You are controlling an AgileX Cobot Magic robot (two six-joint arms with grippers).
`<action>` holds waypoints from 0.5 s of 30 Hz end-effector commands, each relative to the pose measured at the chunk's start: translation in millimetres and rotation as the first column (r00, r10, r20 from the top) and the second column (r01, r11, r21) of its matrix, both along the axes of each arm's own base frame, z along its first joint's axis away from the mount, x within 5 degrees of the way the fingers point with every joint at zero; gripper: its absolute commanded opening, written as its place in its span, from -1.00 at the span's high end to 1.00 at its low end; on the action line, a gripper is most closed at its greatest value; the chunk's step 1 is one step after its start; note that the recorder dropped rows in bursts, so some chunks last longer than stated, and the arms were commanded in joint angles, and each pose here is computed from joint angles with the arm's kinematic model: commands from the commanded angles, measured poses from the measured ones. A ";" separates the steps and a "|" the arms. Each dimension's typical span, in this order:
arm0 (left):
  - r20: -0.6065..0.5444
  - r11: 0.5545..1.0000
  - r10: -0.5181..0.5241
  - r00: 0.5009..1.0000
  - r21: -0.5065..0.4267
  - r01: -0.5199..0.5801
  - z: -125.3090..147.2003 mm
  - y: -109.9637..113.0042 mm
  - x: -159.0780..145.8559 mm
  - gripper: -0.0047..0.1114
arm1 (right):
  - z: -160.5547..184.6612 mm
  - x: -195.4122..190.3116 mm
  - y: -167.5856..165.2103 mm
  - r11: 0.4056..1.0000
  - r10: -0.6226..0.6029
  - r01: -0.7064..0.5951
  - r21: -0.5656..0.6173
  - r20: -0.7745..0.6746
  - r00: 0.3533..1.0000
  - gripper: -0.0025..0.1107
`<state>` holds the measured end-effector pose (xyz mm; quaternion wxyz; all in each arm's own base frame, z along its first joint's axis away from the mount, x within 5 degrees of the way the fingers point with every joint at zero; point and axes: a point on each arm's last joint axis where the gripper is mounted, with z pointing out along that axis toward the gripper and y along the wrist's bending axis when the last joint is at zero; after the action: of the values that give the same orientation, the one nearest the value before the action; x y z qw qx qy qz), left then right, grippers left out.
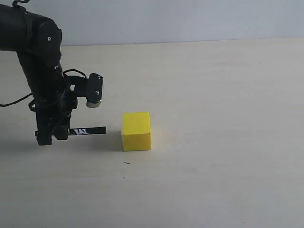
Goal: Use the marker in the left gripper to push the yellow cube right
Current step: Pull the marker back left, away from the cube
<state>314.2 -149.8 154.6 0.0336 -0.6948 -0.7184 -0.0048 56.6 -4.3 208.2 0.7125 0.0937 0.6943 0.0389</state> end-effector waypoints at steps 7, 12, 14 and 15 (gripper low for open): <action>0.071 0.994 -0.068 0.995 -0.083 0.073 2.7 -38.9 -10.6 0.92 | -1.0 -0.4 -0.4 1.000 -0.007 0.007 -0.009 0.002 1.000 0.96; 0.118 0.987 -0.054 0.992 -0.143 0.071 6.9 -50.5 -7.8 0.92 | -1.0 -0.4 -0.4 1.000 -0.007 0.007 -0.009 0.002 1.000 0.96; 0.092 0.990 -0.054 0.994 -0.128 0.065 9.5 -48.3 -7.8 0.92 | -1.0 -0.4 -0.4 1.000 -0.007 0.007 -0.009 0.002 1.000 0.96; 0.073 0.991 -0.054 0.996 -0.117 0.062 10.3 -46.4 -8.4 0.92 | -1.0 -0.4 -0.4 1.000 -0.007 0.007 -0.009 0.002 1.000 0.96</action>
<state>306.3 -197.4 159.7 -0.0460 -0.7176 -0.6949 0.0063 56.6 -4.3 208.2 0.7125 0.0937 0.6943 0.0389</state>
